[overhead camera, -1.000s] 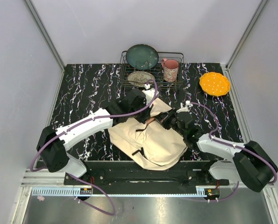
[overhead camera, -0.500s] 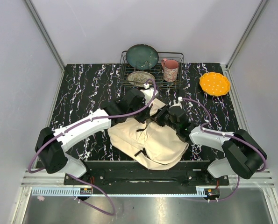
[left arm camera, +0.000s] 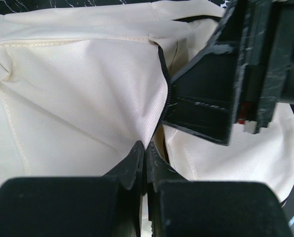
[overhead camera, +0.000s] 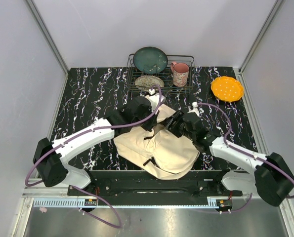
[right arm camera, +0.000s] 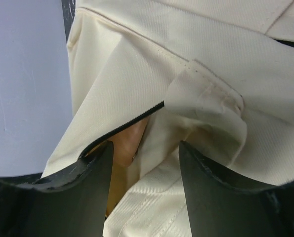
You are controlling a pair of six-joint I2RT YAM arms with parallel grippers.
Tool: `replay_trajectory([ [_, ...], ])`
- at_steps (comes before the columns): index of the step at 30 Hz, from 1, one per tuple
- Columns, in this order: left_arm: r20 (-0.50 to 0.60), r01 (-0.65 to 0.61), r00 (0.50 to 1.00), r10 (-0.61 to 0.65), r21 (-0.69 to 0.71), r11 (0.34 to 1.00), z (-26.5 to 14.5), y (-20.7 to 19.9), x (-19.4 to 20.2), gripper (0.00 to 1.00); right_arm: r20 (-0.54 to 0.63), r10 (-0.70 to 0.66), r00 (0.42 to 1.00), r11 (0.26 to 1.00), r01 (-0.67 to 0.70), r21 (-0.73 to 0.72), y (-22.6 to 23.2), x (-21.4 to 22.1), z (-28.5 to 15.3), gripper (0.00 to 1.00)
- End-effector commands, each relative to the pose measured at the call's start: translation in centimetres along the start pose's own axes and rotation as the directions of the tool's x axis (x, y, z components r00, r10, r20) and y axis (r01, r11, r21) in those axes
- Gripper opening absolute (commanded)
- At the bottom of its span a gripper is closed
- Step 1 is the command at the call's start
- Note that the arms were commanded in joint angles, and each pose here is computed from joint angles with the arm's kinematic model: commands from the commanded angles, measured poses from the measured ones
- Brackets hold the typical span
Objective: Pack the student bag
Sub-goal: Place the personal item in the student bag.
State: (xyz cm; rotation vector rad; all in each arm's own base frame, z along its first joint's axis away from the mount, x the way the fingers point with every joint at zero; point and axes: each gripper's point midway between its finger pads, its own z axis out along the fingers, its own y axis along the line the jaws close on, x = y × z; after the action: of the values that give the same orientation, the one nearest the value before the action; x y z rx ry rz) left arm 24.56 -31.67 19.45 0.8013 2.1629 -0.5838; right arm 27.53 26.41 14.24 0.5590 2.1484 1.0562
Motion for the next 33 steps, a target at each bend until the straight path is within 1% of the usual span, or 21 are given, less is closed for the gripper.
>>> replay_trajectory([
  [1,0.223,0.018,0.975,-0.028,0.046,0.999,-2.6,-1.5,-5.7,0.0,0.054,-0.063,0.997,0.997,0.061,0.052,-0.5,-1.3,-2.0,0.62],
  [4,0.221,0.026,0.975,-0.029,0.02,0.999,-2.6,-1.0,-5.6,0.01,0.054,-0.07,0.996,0.992,0.064,0.105,-1.4,-1.4,-3.3,0.61],
  [6,0.219,0.035,0.975,-0.037,0.011,0.999,-2.6,-0.8,-5.4,0.06,0.064,-0.066,0.996,0.989,0.057,0.136,-2.2,-1.6,-4.1,0.61],
  [7,0.213,0.04,0.976,-0.041,0.009,0.999,-2.7,-0.8,-5.3,0.11,0.09,-0.066,0.994,0.989,0.053,0.14,-2.3,-2.1,-5.1,0.61],
  [8,0.206,0.044,0.977,-0.046,0.013,0.999,-2.7,-0.9,-5.0,0.25,0.1,-0.069,0.993,0.988,0.054,0.147,-2.7,-2.2,-5.6,0.61],
  [10,0.19,0.064,0.98,-0.067,0.019,0.998,-2.9,-0.9,-4.4,0.4,0.141,-0.076,0.987,0.99,0.058,0.125,-2.3,-3.0,-7.2,0.61],
  [11,0.202,0.075,0.976,-0.079,0.027,0.997,-3.5,-1.1,-4.6,0.58,0.154,-0.08,0.985,0.991,0.063,0.116,-2.2,-3.3,-7.6,0.61],
  [15,0.249,0.164,0.954,-0.165,0.024,0.986,-5.3,-0.6,-4.1,0.77,0.18,-0.103,0.978,0.992,0.089,0.085,-1.3,-4.1,-9.5,0.64],
  [17,0.289,0.209,0.936,-0.198,-0.006,0.978,-6.6,0.2,-4.1,0.8,0.158,-0.121,0.98,0.992,0.113,0.058,-0.4,-3.9,-9.9,0.64],
  [19,0.26,0.285,0.93,-0.261,-0.058,0.957,-6.8,1.2,-2.1,0.82,0.097,-0.159,0.982,0.987,0.156,0.041,0.2,-2.9,-9.7,0.65],
  [20,0.284,0.324,0.915,-0.287,-0.092,0.941,-7.6,2.1,-1.7,0.82,0.082,-0.173,0.982,0.985,0.171,0.02,1.1,-2.9,-9.7,0.65],
  [22,0.245,0.438,0.884,-0.398,-0.139,0.888,-7.2,3.0,1.7,0.82,0.002,-0.216,0.976,0.976,0.216,0.008,1.4,-1.7,-9.1,0.65],
  [23,0.26,0.484,0.859,-0.441,-0.131,0.865,-7.9,3.1,2.4,0.82,-0.016,-0.234,0.972,0.972,0.233,-0.022,2.5,-1.6,-9.2,0.64],
  [24,0.234,0.563,0.818,-0.526,-0.134,0.815,-7.3,3.1,4.8,0.82,-0.035,-0.268,0.963,0.963,0.267,-0.035,2.8,-1.3,-9.1,0.63],
  [25,0.228,0.602,0.79,-0.569,-0.119,0.789,-7.4,3.0,5.8,0.81,-0.083,-0.284,0.955,0.958,0.28,-0.054,3.0,-0.5,-9.0,0.62],
  [26,0.234,0.637,0.758,-0.609,-0.062,0.769,-8.2,2.3,6.1,0.81,-0.095,-0.301,0.949,0.952,0.293,-0.085,4.1,-0.5,-9.1,0.62],
  [27,0.212,0.691,0.714,-0.667,-0.062,0.72,-7.6,2.4,8.3,0.81,-0.109,-0.329,0.938,0.942,0.319,-0.103,4.4,-0.3,-9.1,0.61],
  [28,0.22,0.713,0.688,-0.692,-0.027,0.7,-7.7,2.1,8.4,0.81,-0.154,-0.348,0.925,0.934,0.33,-0.134,4.8,0.6,-9.0,0.61],
  [29,0.242,0.729,0.66,-0.711,0.02,0.684,-8.5,2.0,8.3,0.81,-0.162,-0.364,0.917,0.927,0.341,-0.156,5.5,0.7,-9.1,0.59],
  [32,0.259,0.779,0.599,-0.758,0.033,0.627,-8.4,2.5,10.1,0.81,-0.199,-0.422,0.885,0.903,0.39,-0.181,5.8,1.7,-8.7,0.57],
  [33,0.257,0.788,0.589,-0.766,0.027,0.615,-8.4,2.6,10.4,0.81,-0.213,-0.449,0.868,0.891,0.417,-0.178,5.5,2.1,-8.4,0.57],
])
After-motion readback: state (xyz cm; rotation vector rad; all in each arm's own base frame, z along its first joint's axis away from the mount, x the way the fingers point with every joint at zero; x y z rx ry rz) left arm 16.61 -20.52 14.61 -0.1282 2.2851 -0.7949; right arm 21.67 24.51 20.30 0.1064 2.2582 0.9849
